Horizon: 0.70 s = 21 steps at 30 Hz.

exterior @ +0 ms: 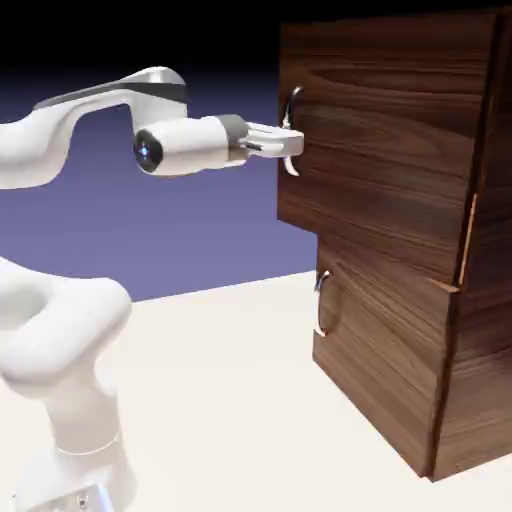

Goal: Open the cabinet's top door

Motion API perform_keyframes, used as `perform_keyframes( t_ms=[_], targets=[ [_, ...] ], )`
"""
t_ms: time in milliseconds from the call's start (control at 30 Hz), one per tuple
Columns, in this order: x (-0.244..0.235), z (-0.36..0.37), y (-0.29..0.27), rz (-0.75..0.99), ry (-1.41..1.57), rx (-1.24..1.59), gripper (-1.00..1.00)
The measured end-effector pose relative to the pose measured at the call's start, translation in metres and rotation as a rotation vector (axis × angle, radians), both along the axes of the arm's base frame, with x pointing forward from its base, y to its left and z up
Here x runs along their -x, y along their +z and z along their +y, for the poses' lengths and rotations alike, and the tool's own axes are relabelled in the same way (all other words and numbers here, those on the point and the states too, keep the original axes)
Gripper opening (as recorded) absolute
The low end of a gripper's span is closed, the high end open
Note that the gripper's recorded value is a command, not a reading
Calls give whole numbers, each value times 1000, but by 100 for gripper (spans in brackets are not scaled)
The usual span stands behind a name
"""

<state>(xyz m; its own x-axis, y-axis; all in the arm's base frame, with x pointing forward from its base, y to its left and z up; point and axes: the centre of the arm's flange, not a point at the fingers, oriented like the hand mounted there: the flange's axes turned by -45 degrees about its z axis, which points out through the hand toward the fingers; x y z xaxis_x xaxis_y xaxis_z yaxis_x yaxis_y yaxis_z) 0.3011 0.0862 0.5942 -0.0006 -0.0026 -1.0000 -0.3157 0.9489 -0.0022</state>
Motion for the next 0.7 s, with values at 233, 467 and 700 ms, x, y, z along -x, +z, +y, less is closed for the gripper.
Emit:
perform_keyframes(
  t_ms=[233, 467, 700],
  targets=[
    [43, -43, 0, 0, 159, -3, -100],
    [74, -86, 0, 0, 297, -3, -100],
    [98, -130, 0, 0, 427, -3, -100]
  ],
)
